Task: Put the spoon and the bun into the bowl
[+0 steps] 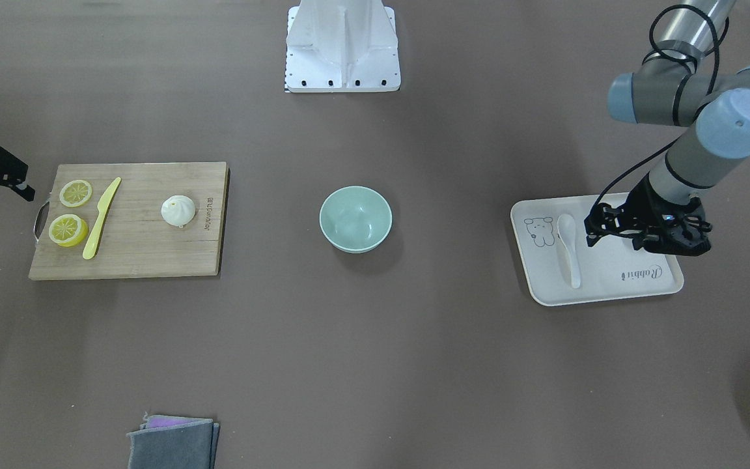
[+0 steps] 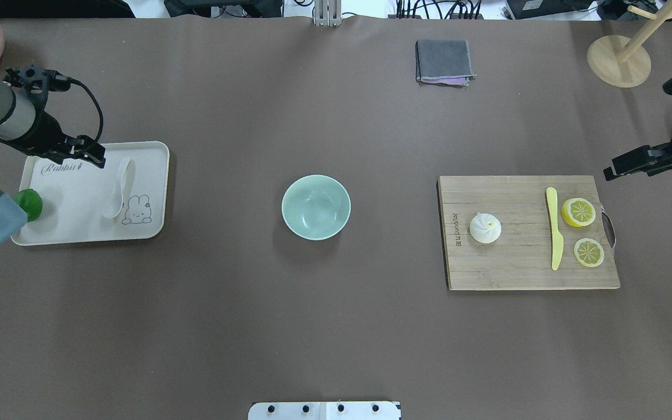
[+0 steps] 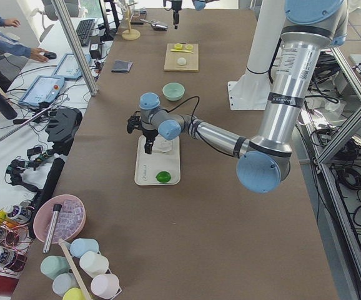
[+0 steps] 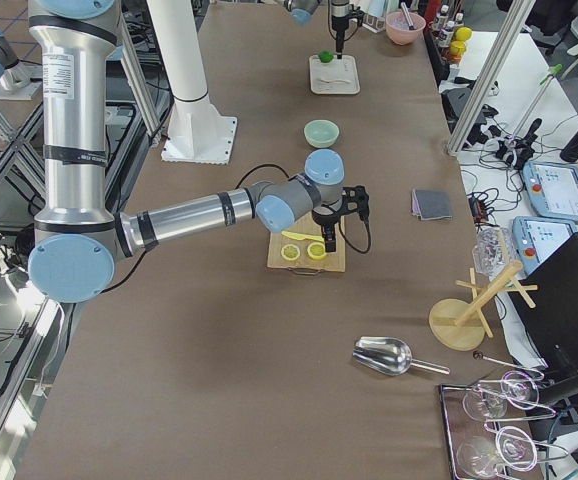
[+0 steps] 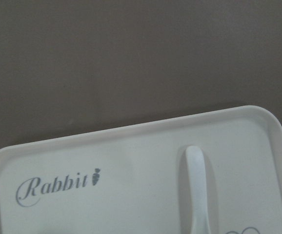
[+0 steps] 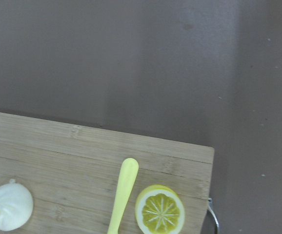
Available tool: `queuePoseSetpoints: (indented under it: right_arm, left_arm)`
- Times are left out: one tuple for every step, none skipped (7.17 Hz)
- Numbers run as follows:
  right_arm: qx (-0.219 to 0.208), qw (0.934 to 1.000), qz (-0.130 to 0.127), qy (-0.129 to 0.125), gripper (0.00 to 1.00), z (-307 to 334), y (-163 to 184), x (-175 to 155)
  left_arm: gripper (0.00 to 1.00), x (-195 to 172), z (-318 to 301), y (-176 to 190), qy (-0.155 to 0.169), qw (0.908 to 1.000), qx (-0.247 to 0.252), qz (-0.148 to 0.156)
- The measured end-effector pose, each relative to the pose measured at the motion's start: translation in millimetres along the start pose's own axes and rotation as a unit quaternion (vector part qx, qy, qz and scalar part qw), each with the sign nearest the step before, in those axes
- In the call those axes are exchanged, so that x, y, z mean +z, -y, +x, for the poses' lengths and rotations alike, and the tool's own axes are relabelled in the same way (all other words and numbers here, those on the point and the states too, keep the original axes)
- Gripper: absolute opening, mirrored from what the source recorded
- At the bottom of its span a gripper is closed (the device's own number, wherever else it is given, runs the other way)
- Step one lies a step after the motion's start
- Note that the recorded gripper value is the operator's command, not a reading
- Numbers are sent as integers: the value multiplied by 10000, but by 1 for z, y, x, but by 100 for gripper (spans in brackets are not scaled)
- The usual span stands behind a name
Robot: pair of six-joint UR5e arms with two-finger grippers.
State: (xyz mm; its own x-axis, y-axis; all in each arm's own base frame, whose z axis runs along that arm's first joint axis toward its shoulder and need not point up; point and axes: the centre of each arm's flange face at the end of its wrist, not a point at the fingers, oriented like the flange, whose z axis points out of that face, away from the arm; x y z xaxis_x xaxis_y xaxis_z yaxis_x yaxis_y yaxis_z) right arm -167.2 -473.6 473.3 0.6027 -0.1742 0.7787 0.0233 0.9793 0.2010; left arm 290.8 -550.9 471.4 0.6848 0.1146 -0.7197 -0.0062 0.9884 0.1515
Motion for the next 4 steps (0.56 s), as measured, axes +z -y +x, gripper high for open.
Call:
queuePoseSetpoints:
  right_arm:
    - [-77, 9999, -51, 47, 94, -18, 2, 9]
    - [-109, 9999, -89, 92, 94, -32, 3, 15]
    - [-144, 9998, -103, 126, 94, -41, 5, 18]
    - [-170, 9997, -107, 152, 94, -48, 7, 19]
  left_arm:
    - [78, 17, 15, 4, 11, 9999, 61, -105]
    - [67, 30, 26, 5, 13, 9998, 120, -186]
    - [57, 38, 32, 4, 19, 9996, 163, -248]
    - [41, 45, 34, 2, 39, 9994, 181, -306]
